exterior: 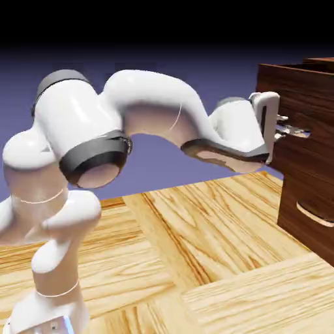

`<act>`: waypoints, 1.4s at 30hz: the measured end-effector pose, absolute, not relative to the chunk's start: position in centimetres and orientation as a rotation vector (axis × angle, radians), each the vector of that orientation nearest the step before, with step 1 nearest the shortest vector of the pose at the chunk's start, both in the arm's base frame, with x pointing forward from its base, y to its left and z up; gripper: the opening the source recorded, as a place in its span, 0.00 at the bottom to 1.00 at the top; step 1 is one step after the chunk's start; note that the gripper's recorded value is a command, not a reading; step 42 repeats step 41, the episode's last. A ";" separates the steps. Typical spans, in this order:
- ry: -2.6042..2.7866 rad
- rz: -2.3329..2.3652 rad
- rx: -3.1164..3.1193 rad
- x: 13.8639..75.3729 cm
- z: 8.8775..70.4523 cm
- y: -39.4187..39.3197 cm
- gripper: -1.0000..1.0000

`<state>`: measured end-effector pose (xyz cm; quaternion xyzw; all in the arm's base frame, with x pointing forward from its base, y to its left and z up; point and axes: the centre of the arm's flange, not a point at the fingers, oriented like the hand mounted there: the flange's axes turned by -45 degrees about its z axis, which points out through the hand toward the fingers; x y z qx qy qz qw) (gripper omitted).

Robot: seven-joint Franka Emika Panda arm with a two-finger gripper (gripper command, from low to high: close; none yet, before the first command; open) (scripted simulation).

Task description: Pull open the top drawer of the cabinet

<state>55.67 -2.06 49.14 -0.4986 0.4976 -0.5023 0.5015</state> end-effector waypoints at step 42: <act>1.209 -1.207 -1.209 46.1 49.0 -2.1 1.00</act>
